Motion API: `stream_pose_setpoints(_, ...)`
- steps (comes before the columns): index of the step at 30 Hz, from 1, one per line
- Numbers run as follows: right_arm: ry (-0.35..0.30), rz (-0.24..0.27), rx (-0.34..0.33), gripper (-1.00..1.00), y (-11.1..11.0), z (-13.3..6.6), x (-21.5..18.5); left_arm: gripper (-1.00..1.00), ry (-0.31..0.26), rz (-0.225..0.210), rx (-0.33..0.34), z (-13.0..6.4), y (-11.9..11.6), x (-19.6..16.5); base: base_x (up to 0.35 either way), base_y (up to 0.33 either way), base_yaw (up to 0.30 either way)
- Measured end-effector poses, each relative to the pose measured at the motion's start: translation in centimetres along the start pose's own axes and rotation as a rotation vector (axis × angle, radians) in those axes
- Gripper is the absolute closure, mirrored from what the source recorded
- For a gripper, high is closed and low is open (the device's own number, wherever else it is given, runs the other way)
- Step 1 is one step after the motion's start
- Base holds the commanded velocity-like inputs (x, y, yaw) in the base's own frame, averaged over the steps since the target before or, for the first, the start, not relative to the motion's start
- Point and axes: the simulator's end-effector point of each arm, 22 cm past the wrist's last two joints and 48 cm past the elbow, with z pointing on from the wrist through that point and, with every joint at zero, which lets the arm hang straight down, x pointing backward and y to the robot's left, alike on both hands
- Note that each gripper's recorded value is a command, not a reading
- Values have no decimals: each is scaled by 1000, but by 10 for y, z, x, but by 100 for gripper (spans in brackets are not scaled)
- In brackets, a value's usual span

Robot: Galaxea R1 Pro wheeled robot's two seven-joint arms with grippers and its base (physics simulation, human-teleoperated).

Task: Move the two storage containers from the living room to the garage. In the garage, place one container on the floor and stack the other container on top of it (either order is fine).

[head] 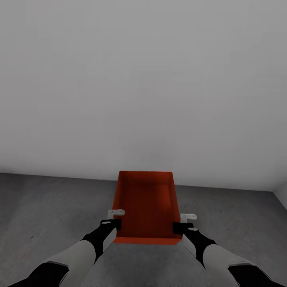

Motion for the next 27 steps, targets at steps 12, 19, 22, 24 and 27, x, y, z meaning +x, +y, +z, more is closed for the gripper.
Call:
stream_pose_setpoints(12,14,0,1,100,1,17,13,100,14,2,-1,18,-1,12,0,0,0)
stream_pose_setpoints(19,14,0,2,100,1,26,16,100,15,3,-2,27,0,14,0,0,0)
stream_pose_setpoints(22,14,0,3,100,2,29,18,100,14,2,-2,31,-1,16,0,0,0)
stream_pose_setpoints(24,13,0,3,100,2,32,19,100,14,2,-2,33,-1,17,0,0,0)
stream_pose_setpoints(27,13,0,3,100,2,35,21,100,13,2,-2,37,-1,18,0,0,0)
